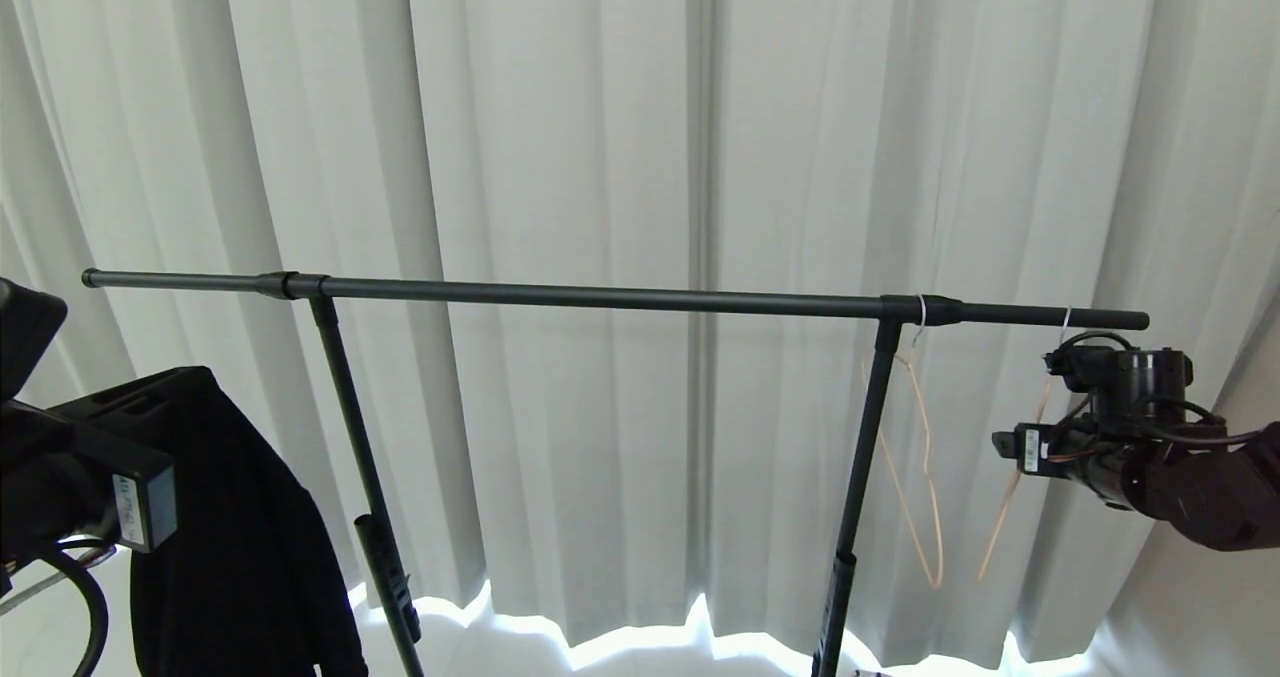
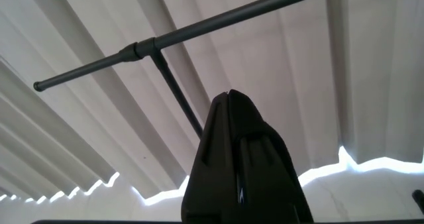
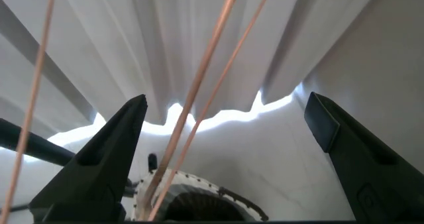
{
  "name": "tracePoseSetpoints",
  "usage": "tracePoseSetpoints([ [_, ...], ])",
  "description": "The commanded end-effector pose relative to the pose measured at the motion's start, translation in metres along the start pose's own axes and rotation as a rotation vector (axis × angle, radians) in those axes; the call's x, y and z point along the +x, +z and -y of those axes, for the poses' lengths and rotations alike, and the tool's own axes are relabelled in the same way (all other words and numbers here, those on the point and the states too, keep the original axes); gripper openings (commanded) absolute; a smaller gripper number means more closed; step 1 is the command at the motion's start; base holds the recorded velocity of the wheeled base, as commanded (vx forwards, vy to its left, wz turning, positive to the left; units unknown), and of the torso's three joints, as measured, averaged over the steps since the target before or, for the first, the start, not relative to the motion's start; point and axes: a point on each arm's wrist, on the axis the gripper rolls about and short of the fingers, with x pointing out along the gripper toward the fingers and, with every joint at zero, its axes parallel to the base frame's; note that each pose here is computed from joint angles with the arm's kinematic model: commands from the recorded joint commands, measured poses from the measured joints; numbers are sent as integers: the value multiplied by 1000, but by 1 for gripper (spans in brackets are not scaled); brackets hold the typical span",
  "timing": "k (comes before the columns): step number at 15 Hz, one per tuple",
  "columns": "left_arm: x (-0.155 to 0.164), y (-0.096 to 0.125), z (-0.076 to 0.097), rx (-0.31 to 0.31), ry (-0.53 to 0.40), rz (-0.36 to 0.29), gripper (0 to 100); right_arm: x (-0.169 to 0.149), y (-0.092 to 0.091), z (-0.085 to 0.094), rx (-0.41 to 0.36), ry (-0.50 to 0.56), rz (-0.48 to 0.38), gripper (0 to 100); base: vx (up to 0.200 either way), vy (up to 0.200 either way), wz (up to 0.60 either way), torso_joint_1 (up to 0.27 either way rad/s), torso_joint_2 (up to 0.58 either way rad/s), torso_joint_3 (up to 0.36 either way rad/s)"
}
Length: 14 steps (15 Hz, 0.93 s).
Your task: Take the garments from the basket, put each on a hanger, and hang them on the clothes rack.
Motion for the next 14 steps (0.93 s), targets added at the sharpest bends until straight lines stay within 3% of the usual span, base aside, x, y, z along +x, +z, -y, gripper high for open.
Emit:
tracePoseSetpoints([
  [1, 1, -1, 0, 0, -2, -4, 0, 10, -11, 0, -10, -9, -41, 100, 0, 0, 0, 0, 0, 0],
  [7, 0, -5, 2, 2, -8, -16, 0, 8, -19, 4, -17, -60, -67, 100, 0, 0, 0, 0, 0, 0],
  [14, 0, -4, 2, 2, -8, -13, 0, 7, -17, 7, -8, -52, -60, 100, 0, 0, 0, 0, 0, 0],
])
